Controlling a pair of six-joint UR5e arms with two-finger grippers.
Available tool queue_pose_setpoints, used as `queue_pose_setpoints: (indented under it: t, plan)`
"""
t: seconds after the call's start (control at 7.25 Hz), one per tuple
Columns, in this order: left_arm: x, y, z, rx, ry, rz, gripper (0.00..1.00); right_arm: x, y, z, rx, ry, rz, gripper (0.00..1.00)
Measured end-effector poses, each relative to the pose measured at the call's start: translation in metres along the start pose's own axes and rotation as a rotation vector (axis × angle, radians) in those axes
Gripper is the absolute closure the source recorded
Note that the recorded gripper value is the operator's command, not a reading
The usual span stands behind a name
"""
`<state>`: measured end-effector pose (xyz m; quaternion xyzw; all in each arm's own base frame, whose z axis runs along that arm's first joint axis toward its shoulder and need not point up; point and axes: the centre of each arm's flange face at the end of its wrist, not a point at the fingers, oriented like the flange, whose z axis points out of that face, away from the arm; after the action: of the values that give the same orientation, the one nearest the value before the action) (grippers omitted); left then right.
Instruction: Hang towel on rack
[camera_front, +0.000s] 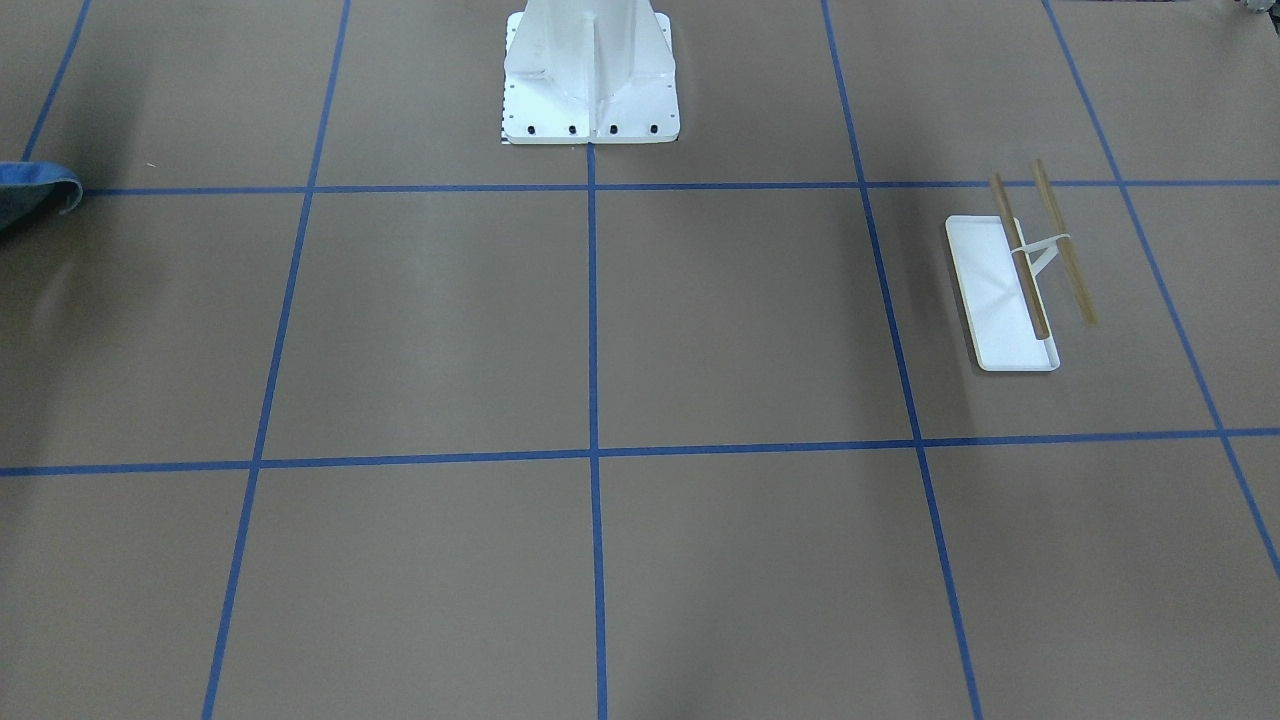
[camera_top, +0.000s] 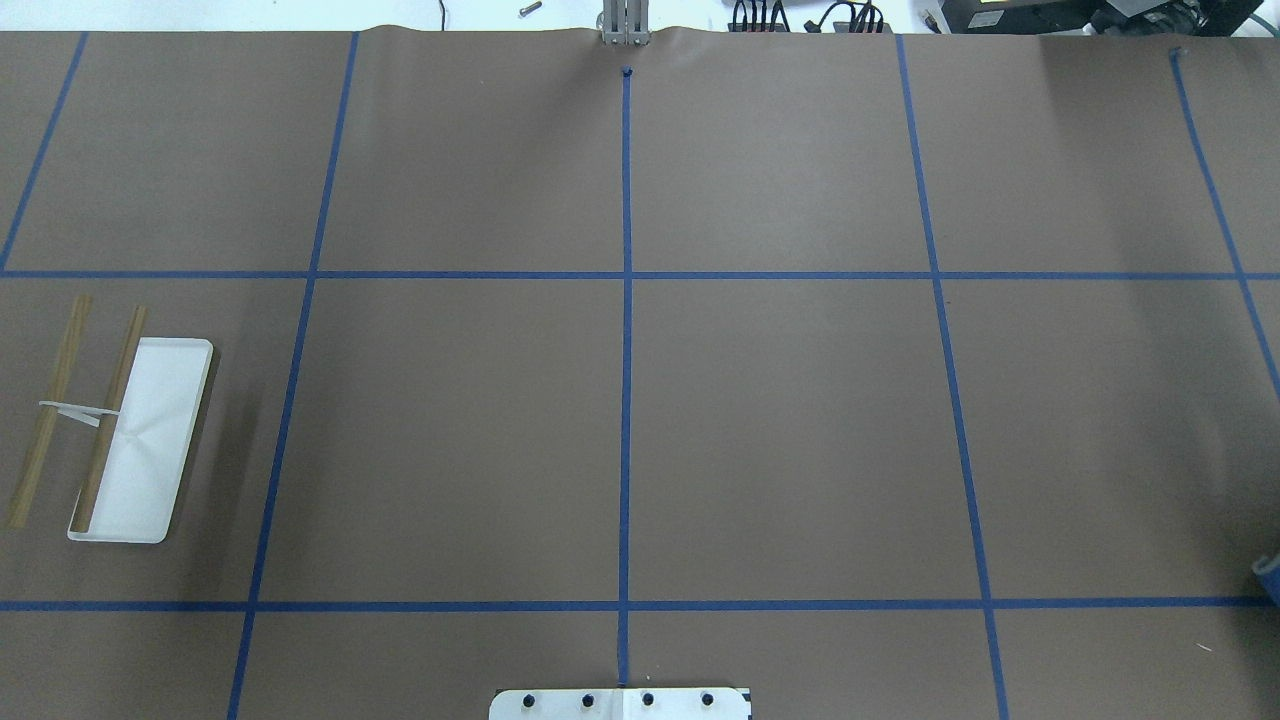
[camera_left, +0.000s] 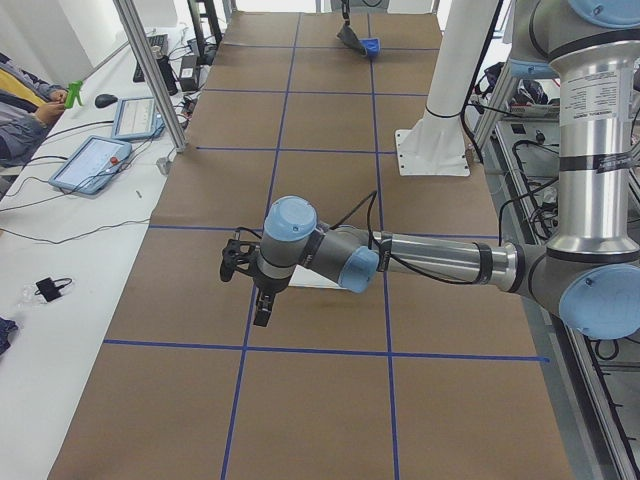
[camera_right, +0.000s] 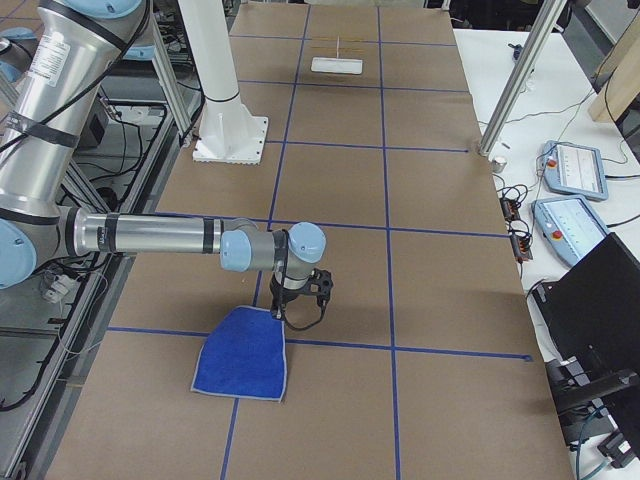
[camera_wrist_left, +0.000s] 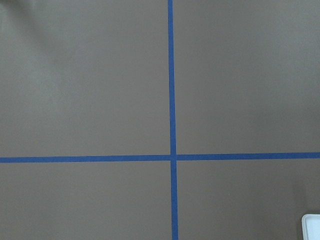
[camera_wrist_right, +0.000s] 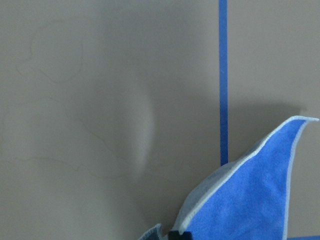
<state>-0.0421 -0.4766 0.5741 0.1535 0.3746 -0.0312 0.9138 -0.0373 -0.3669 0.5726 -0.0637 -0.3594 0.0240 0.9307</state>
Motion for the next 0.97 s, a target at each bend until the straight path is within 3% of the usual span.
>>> queue_pose_setpoints:
  t: [0.28,0.55,0.97]
  plan:
    - [0.019,-0.008,-0.005,0.026,0.088,0.056,0.02,-0.08,-0.052,-0.059,0.074,-0.019,0.07,1.0]
    - [0.054,-0.034,-0.012,0.036,0.192,0.107,0.02,-0.21,-0.097,-0.11,0.082,-0.007,0.131,1.0]
    - [0.157,-0.087,-0.017,-0.018,0.341,-0.058,0.02,-0.361,-0.102,-0.157,0.086,-0.055,0.25,1.0]
